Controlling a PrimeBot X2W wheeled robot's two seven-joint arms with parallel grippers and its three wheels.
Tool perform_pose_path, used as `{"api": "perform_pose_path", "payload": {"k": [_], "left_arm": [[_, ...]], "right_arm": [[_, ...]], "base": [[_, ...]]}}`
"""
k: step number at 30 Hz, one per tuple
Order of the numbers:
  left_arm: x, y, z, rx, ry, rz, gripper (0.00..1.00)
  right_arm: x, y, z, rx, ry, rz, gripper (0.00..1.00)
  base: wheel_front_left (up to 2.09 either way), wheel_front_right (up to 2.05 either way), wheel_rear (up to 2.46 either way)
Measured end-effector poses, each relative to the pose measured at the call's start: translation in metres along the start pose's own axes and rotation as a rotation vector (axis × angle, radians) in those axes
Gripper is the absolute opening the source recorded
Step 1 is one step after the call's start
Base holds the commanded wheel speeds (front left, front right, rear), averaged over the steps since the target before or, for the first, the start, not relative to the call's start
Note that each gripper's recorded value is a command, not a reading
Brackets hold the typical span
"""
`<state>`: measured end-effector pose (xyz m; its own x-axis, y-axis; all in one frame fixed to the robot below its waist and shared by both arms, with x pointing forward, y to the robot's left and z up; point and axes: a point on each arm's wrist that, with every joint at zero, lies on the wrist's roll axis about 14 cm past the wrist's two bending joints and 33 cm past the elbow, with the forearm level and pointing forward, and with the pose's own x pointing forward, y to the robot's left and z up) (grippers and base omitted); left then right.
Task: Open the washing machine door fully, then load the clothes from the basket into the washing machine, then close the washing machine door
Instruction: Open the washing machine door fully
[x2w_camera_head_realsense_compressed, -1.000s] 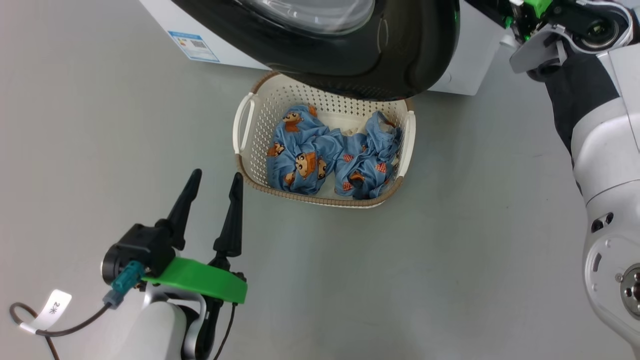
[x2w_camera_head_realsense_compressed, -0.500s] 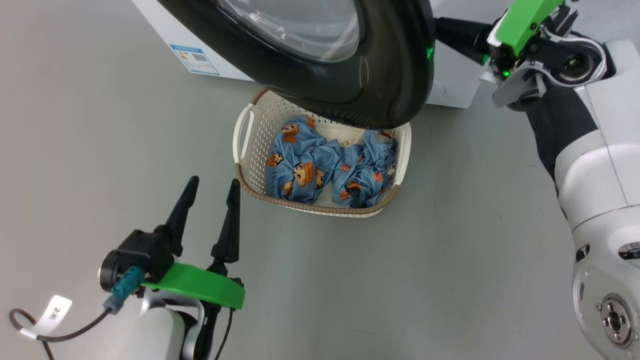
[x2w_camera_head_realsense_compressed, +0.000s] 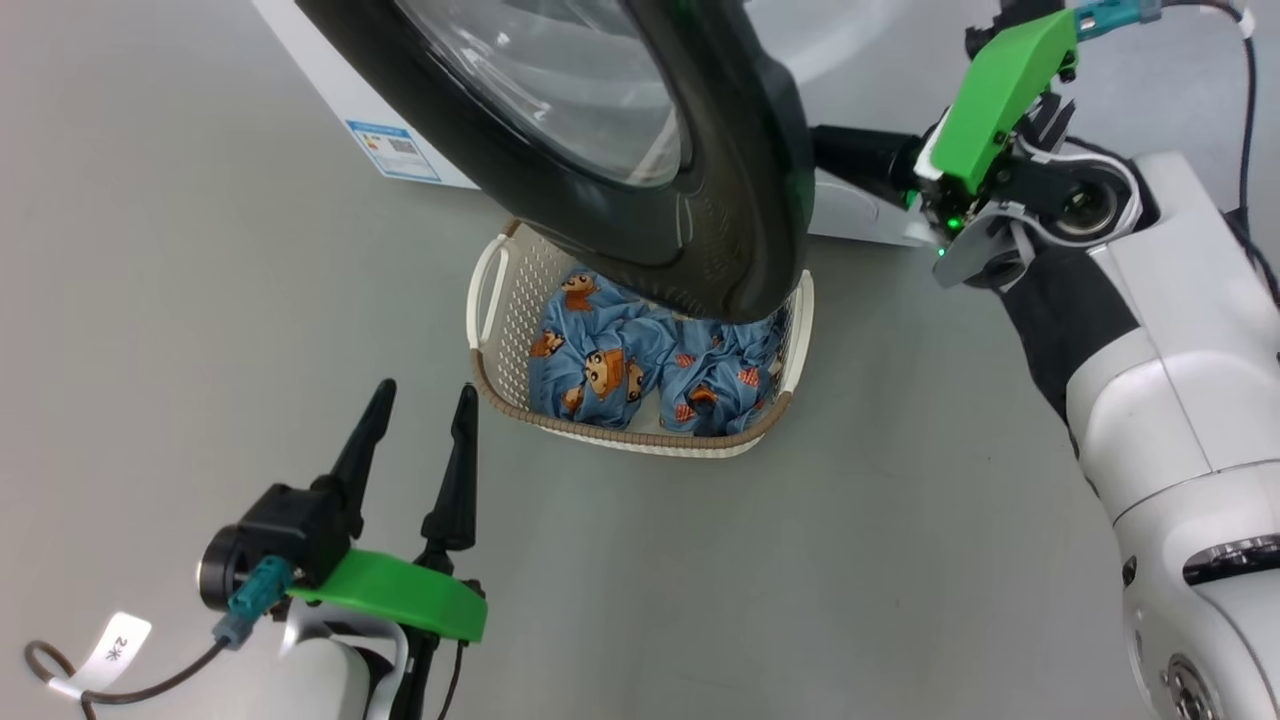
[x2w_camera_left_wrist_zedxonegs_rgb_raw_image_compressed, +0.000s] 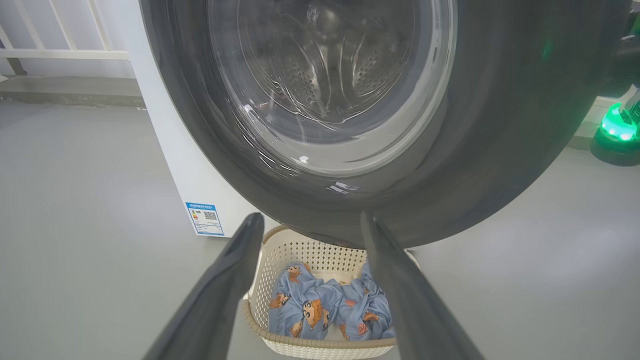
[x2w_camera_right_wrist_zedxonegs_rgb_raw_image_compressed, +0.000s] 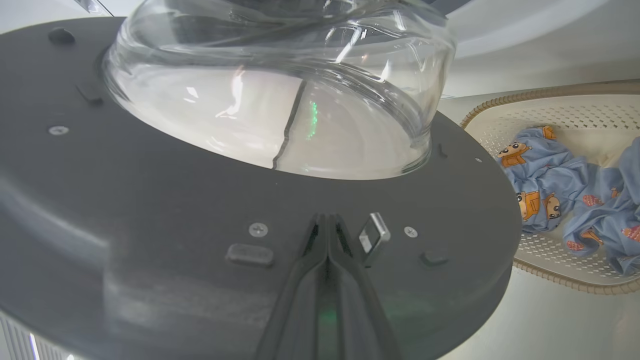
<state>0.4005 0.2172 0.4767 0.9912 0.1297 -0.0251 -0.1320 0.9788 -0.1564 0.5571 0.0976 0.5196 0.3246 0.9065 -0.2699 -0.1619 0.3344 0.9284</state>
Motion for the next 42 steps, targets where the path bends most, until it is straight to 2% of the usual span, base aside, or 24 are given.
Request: {"api": "perform_pose_path", "payload": {"k": [20,42], "left_arm": [[-0.015,0.001,0.004,0.004,-0.008,0.009,1.00],[-0.018,0.010,0.007,0.009,-0.017,0.035,1.00]], "right_arm": [[0.007,0.015,-0.063,-0.029,0.129,0.050,0.00],[0.024,0.034,-0.116,-0.047,0.268,0.128,0.00]], "base": [[0.00,0.00,0.00],[0.00,0.00,0.00]]}}
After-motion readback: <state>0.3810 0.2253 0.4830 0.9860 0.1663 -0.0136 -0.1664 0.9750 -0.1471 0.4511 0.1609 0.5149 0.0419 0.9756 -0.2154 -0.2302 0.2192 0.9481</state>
